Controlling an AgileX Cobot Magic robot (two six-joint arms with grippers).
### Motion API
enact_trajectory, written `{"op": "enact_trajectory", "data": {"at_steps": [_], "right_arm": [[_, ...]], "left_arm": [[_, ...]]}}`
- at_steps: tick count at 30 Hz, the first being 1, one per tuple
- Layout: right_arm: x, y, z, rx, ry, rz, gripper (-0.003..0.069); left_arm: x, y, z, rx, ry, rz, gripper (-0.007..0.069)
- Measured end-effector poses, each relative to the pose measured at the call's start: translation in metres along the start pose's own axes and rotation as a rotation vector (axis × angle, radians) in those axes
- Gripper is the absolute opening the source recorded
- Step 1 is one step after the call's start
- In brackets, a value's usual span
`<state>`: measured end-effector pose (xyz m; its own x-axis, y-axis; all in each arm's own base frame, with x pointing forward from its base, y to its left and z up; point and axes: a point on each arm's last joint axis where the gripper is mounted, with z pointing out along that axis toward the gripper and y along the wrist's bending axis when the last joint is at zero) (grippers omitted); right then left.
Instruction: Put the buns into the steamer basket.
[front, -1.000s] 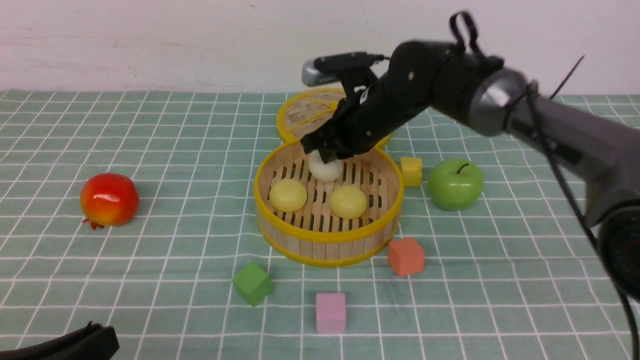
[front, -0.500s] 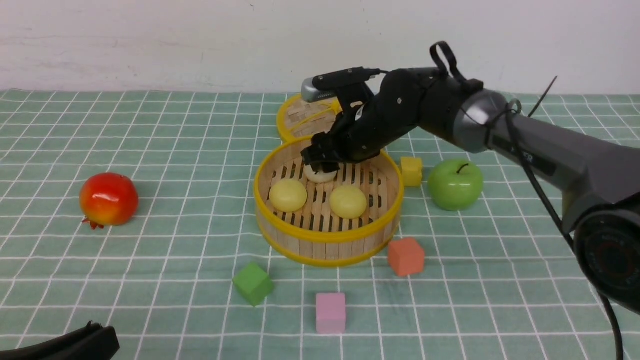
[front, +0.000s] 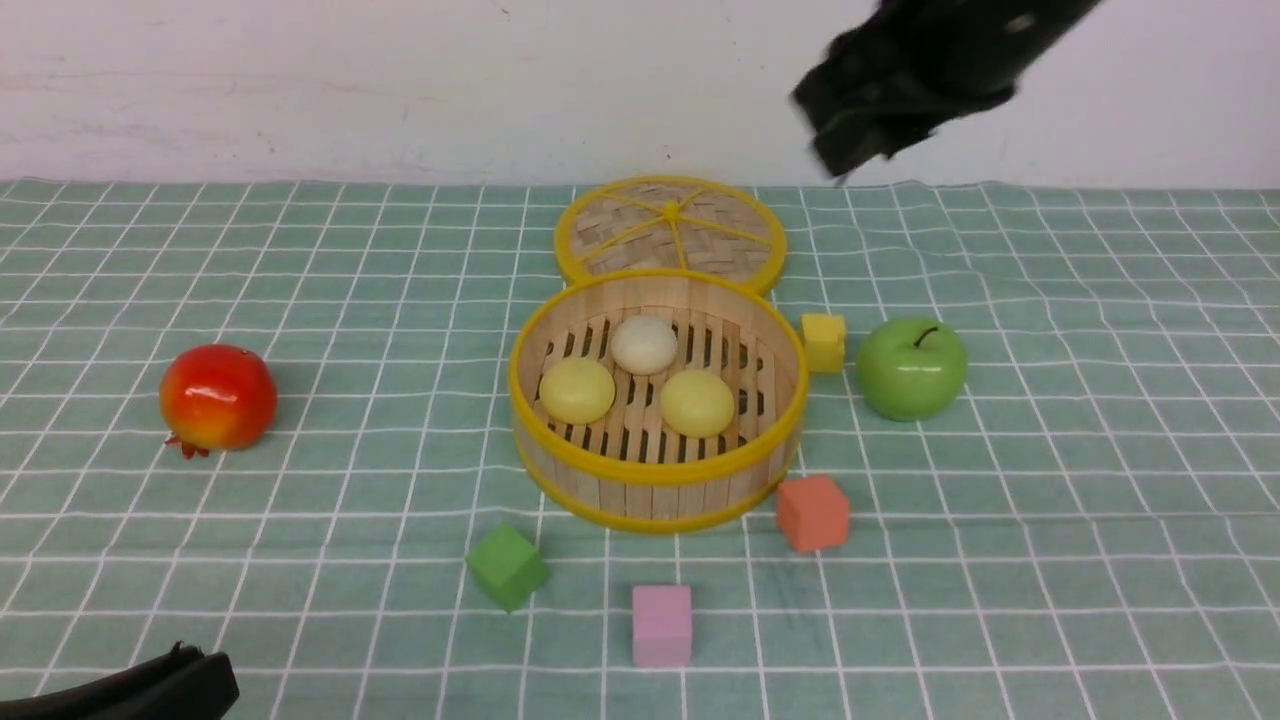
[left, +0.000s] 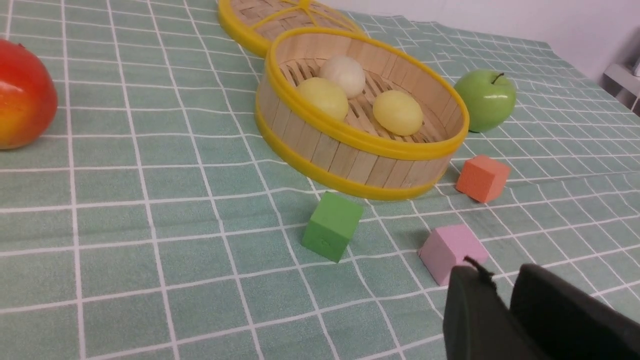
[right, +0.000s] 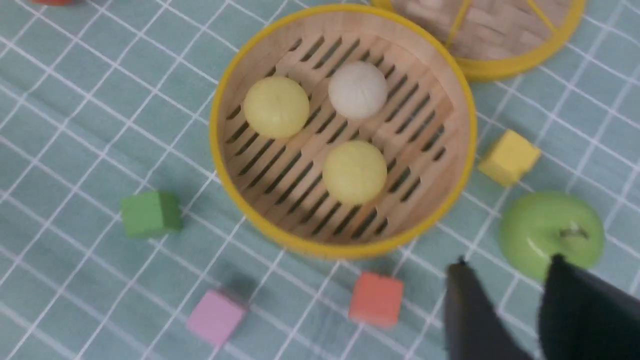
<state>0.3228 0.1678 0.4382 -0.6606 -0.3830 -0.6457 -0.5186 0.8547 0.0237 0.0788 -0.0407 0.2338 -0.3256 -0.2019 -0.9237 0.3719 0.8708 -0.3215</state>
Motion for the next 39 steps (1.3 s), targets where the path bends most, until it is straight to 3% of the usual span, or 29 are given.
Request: {"op": "enact_trajectory", "data": {"at_steps": [3,5,11,19,25,28,35,39], "right_arm": [[0.023,0.003,-0.029,-0.001,0.013,0.042,0.0029],[0.038,0.005,-0.041,-0.003,0.025,0.060,-0.0012],[0.077,0.011,-0.069,-0.020,0.044,0.082,-0.0018],[0.084,0.012,-0.084,-0.017,0.015,0.079,-0.0016],[0.120,0.004,-0.088,0.093,-0.006,-0.004,-0.0015],[0.157,0.005,-0.090,0.109,-0.075,-0.019,-0.0015],[0.335,-0.005,-0.053,0.284,-0.401,0.126,-0.0011],[0.380,-0.006,-0.027,0.353,-0.413,0.195,-0.0011]], "left_arm": [[0.000,0.000,0.000,0.000,0.000,0.000,0.0123],[0.000,0.000,0.000,0.000,0.000,0.000,0.0124],[0.000,0.000,0.000,0.000,0.000,0.000,0.0131],[0.000,0.000,0.000,0.000,0.000,0.000,0.0131],[0.000,0.000,0.000,0.000,0.000,0.000,0.0134],[0.000,0.000,0.000,0.000,0.001,0.000,0.0138],[0.000,0.000,0.000,0.000,0.002,0.000,0.0146],[0.000,0.000,0.000,0.000,0.002,0.000,0.0148]]}}
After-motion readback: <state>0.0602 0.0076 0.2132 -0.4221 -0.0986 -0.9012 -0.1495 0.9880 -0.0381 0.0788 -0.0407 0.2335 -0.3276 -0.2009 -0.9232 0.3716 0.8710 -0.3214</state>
